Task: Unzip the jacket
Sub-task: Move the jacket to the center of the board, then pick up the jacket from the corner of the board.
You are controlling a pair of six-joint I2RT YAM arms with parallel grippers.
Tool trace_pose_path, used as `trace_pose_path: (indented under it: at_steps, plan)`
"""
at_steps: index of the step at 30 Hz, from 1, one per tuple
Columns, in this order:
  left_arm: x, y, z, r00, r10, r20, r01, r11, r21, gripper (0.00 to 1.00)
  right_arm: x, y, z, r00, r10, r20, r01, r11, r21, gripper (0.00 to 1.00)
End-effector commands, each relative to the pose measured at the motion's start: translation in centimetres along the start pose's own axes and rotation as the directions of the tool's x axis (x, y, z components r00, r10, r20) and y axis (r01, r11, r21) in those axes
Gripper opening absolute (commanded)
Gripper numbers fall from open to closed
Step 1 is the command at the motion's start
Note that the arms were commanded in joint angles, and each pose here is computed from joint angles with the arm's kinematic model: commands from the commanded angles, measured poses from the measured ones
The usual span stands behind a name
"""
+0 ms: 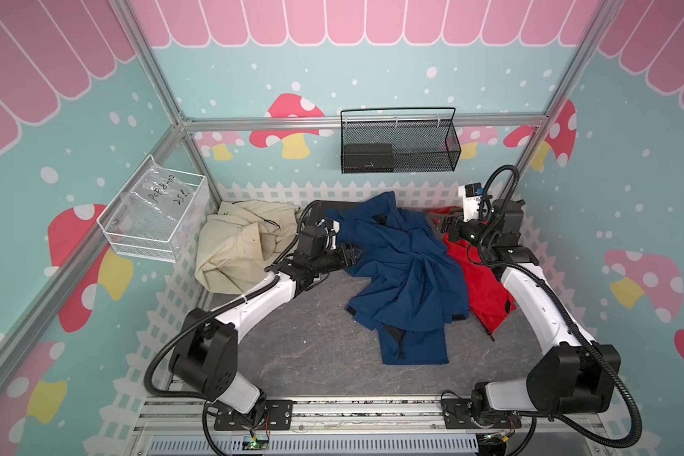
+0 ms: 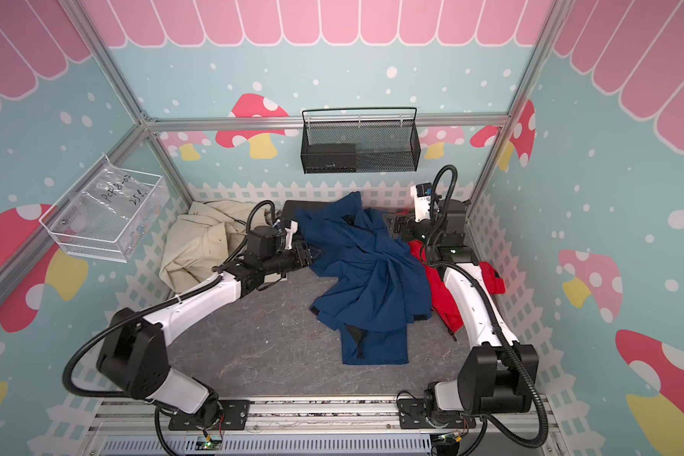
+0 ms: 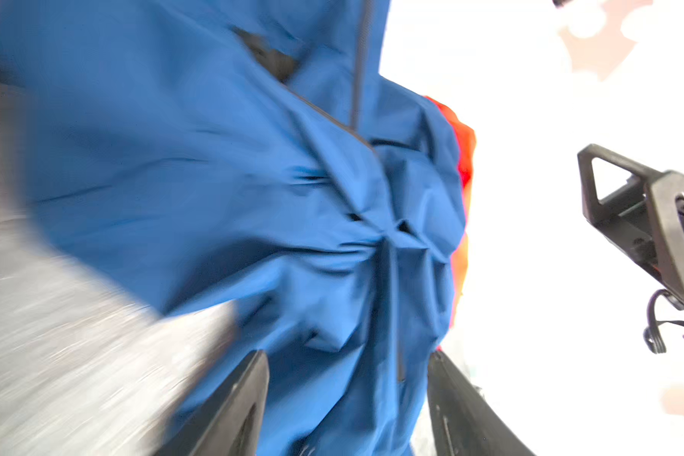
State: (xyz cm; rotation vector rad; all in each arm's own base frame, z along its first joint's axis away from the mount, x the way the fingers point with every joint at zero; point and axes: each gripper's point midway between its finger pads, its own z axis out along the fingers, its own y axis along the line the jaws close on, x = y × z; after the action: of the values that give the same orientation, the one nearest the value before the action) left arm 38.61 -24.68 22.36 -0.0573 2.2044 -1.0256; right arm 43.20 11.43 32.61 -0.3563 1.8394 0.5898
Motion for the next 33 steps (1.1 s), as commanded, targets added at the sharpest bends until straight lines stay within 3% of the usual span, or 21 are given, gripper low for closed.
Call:
trace_pose_path:
  at_steps: [1,3,7,11,12,17,22,27,33]
  plan:
    - [-0.1,5.5,-4.4,0.997,0.056,0.052,-0.040,0.963,-0.268,0.69,3.7,4.7,1.8,0.993,-0.027,-0.112,0.009,0.988,-0.154,0.94]
    - [-0.7,8.4,-7.5,0.994,0.036,0.106,0.007,0.926,-0.378,0.73,5.2,7.0,3.3,0.986,-0.026,-0.167,-0.007,0.981,-0.192,0.93]
    - [-1.2,12.3,-11.4,0.977,-0.091,0.194,0.167,0.892,-0.419,0.77,7.1,9.6,5.4,0.975,0.014,-0.222,-0.066,0.972,-0.226,0.92]
    - [-1.9,15.1,-14.2,0.920,-0.205,0.334,0.332,0.862,-0.383,0.89,7.8,10.4,6.5,0.966,0.078,-0.247,-0.133,0.968,-0.215,0.92]
    - [-2.0,15.7,-14.5,0.901,-0.235,0.365,0.370,0.856,-0.362,0.98,8.1,10.6,6.7,0.963,0.090,-0.254,-0.147,0.965,-0.218,0.92]
    - [-3.2,18.5,-16.1,0.822,-0.310,0.477,0.482,0.825,-0.295,1.00,9.5,10.8,7.1,0.956,0.116,-0.270,-0.177,0.961,-0.212,0.92]
    - [-4.9,20.9,-16.1,0.790,-0.318,0.524,0.524,0.795,-0.307,1.00,9.3,10.7,7.0,0.957,0.121,-0.263,-0.177,0.964,-0.201,0.92]
    - [-7.4,22.4,-14.0,0.757,-0.340,0.557,0.539,0.807,-0.241,0.95,9.5,10.5,7.2,0.961,0.117,-0.250,-0.169,0.965,-0.200,0.92]
    - [-8.9,25.5,-13.5,0.751,-0.288,0.594,0.552,0.768,-0.325,0.98,9.0,10.5,7.3,0.964,0.120,-0.236,-0.170,0.965,-0.201,0.93]
